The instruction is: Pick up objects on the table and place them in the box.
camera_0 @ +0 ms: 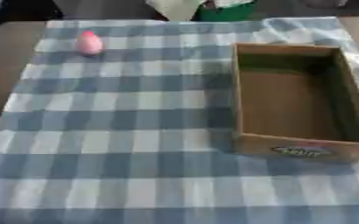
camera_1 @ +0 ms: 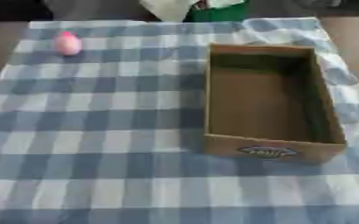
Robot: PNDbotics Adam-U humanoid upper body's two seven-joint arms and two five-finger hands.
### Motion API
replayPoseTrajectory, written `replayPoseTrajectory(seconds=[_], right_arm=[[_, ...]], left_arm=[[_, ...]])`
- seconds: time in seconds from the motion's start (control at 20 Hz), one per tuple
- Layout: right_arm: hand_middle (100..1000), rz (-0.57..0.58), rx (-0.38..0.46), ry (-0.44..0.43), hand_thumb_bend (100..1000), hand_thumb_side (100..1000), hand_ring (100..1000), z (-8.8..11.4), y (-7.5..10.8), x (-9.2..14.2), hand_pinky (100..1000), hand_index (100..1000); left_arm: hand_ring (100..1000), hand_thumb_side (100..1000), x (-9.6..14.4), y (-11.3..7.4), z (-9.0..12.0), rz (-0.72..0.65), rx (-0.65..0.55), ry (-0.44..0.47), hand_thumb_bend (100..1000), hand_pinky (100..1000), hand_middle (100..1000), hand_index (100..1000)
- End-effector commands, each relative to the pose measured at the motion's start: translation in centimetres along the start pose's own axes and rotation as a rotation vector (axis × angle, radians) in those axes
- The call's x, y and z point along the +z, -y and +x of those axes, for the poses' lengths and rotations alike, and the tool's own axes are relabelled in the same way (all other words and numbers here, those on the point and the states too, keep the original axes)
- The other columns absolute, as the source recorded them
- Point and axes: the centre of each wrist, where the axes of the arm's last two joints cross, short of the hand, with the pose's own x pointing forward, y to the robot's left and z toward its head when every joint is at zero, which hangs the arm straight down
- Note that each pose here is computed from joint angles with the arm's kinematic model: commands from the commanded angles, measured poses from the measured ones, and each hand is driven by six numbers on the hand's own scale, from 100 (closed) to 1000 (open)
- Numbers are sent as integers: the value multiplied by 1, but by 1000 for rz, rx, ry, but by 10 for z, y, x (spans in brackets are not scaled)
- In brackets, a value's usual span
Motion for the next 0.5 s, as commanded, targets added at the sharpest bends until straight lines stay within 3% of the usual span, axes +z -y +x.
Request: replayPoseTrajectory(seconds=[0.05,0.5], right_arm=[[881,-1,9,26,100,1000,915,4,5,-7,852,985],[880,2,7,25,100,1000,914,4,4,-7,852,984]], left_arm=[[661,860,-10,-9,4,24,-13,29,320,471,727,766],[659,861,-11,-10,5,28,-9,32,318,469,726,762]])
